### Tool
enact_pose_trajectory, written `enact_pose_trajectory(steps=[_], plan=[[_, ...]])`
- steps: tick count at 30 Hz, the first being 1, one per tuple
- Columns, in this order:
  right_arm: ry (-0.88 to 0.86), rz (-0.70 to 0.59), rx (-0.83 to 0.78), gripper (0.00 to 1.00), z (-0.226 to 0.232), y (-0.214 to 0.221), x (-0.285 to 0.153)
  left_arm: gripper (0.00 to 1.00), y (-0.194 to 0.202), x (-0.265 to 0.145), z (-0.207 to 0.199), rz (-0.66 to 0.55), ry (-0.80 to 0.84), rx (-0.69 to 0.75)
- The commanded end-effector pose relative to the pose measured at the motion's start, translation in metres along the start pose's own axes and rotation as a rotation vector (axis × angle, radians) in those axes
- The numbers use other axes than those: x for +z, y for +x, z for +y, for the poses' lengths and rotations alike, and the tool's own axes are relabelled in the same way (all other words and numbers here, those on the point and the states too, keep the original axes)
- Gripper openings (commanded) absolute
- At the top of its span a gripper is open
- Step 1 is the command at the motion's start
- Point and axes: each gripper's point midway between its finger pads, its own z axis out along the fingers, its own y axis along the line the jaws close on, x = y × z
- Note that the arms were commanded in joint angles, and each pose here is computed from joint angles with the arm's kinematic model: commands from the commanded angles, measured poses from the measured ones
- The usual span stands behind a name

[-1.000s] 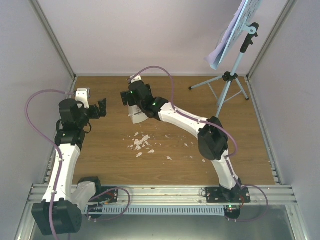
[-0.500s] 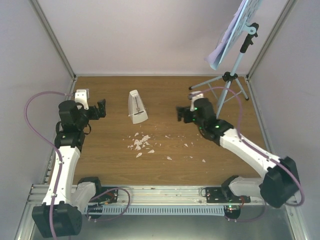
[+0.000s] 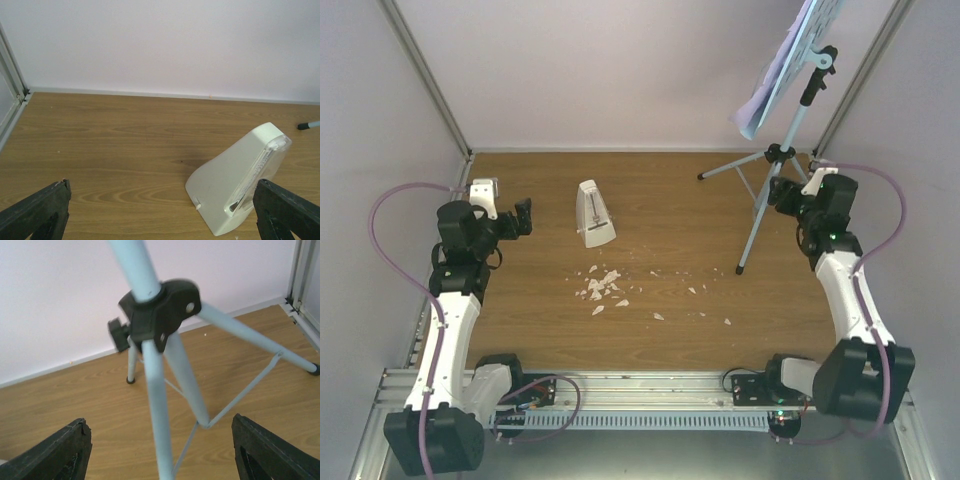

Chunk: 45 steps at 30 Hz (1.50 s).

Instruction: Pack up the instrument practice props

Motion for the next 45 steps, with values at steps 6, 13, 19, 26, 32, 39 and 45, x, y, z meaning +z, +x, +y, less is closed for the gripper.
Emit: enact_pose_trajectory(steps=[6,13,19,26,32,39,45], plan=[[-0.133,-0.186,-0.084,0.73,0.019,-0.098,0.011,0.99,-0.006,0.000,-0.009,-0.039,0.026,0.019],[-0.226,-0.290,-0.291,0.72,0.040,-0.115,0.011,0.99,-0.002,0.005,-0.007,-0.022,0.016,0.023],[-0.201,-0.433,-0.385,0.70,0.039,-0.140,0.014,0.99,0.002,0.013,-0.001,0.005,-0.016,0.021],[-0.276,-0.466,-0.457,0.46,0.052,-0.159,0.032,0.99,0.005,0.016,0.002,0.020,-0.024,0.021],[-0.320,-0.491,-0.508,0.20,0.059,-0.155,0.031,0.99,0.005,0.014,0.002,0.012,-0.026,0.024],[-0.331,-0.531,-0.557,0.01,0.065,-0.150,0.016,0.99,0.006,0.014,0.001,0.009,-0.024,0.032],[-0.428,-0.585,-0.535,0.01,0.090,-0.156,-0.023,0.99,0.007,0.016,0.003,0.007,-0.033,0.043]])
